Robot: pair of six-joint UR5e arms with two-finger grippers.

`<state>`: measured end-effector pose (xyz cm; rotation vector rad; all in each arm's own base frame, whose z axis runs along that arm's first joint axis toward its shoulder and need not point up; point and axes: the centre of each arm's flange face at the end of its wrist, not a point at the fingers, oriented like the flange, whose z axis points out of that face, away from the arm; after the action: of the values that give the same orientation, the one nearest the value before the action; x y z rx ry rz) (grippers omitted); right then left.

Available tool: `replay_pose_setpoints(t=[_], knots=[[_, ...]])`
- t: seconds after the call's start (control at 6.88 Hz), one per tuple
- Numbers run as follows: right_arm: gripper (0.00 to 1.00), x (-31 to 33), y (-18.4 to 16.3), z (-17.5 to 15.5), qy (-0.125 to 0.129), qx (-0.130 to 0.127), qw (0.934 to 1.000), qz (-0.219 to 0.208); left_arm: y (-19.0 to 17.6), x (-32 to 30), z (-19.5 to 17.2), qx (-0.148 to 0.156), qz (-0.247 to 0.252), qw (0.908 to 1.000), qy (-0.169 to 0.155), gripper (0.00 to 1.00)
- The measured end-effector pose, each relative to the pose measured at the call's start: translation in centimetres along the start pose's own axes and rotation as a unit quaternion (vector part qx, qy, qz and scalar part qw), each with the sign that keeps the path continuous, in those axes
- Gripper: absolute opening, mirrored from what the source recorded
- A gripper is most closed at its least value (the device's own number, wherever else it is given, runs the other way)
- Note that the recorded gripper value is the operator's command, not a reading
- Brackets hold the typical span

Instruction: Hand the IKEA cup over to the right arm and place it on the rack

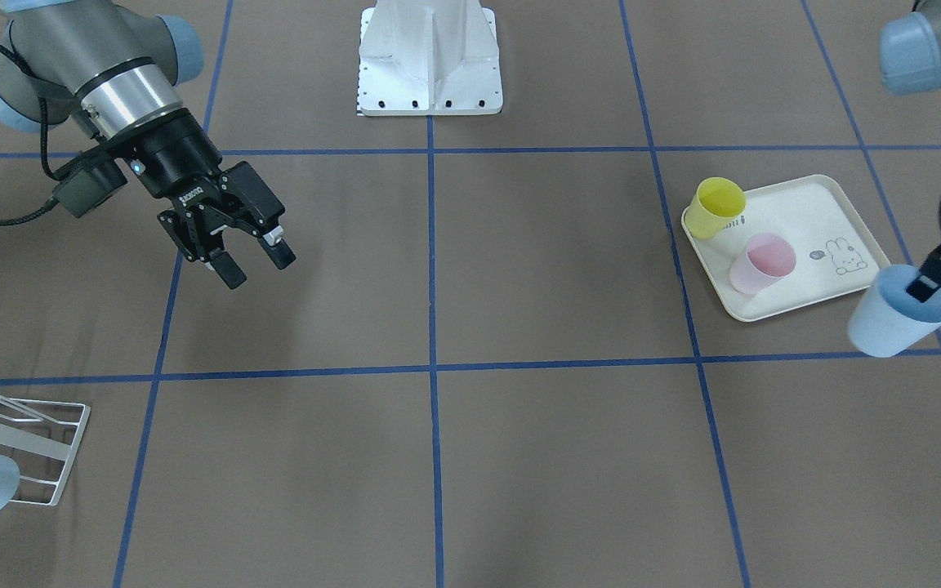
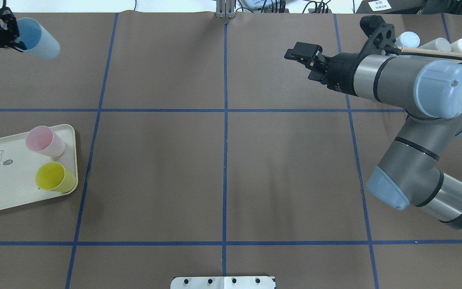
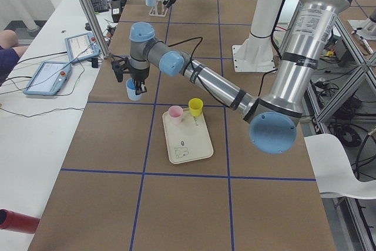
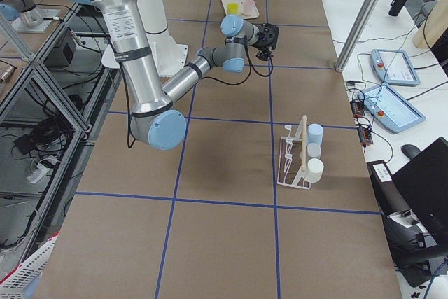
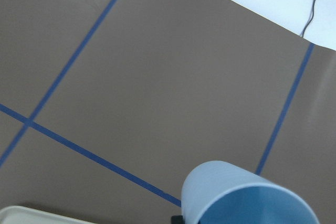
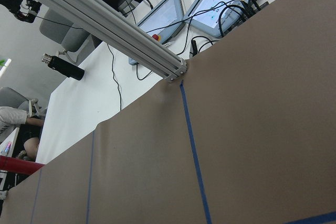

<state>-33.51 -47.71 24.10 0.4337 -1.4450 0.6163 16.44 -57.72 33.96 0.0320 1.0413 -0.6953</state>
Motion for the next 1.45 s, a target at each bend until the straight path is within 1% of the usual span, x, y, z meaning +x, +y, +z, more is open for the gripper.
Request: replay_pose_setpoints(t=[0.15,0.29,0.44,0.58,0.73,0.87,1.02,1.16,1.31,1.45], knots=[[0.99,-0.6,0.2,-0.3,-0.024,-0.004,0.9992,0.032,3.0,1.9,1.2,-0.016,-0.038,0.9968,0.069,0.0],[0.99,-1.1,0.4,-0.7,-0.048,-0.01,0.9966,0.067,6.1,3.5,1.9,-0.03,-0.071,0.9883,0.131,0.0],[0.99,-1.6,0.5,-1.1,-0.07,-0.017,0.9924,0.099,9.8,5.4,2.6,-0.038,-0.111,0.9737,0.195,0.0],[0.99,-2.1,0.7,-1.6,-0.092,-0.025,0.9874,0.126,13.9,7.2,3.5,-0.045,-0.158,0.9507,0.263,0.0],[0.99,-2.9,0.9,-1.9,-0.112,-0.032,0.9824,0.146,18.1,8.2,4.2,-0.06,-0.2,0.9204,0.331,0.0],[0.99,-4.1,1.0,-2.1,-0.128,-0.038,0.9781,0.16,21.8,8.5,4.4,-0.087,-0.238,0.8817,0.398,0.0],[0.99,-5.4,1.2,-2.2,-0.142,-0.044,0.9737,0.172,24.8,8.7,3.9,-0.122,-0.27,0.8403,0.454,0.0],[0.99,-7.1,1.4,-2.3,-0.157,-0.05,0.9686,0.186,27.1,9.7,3.3,-0.154,-0.288,0.8079,0.49,0.0],[0.99,-8.5,1.5,-2.5,-0.169,-0.055,0.9645,0.195,28.4,11.0,2.8,-0.169,-0.297,0.7887,0.511,0.0],[0.99,-9.4,1.7,-2.5,-0.176,-0.058,0.9622,0.199,28.9,11.7,2.9,-0.17,-0.305,0.7771,0.523,0.0]])
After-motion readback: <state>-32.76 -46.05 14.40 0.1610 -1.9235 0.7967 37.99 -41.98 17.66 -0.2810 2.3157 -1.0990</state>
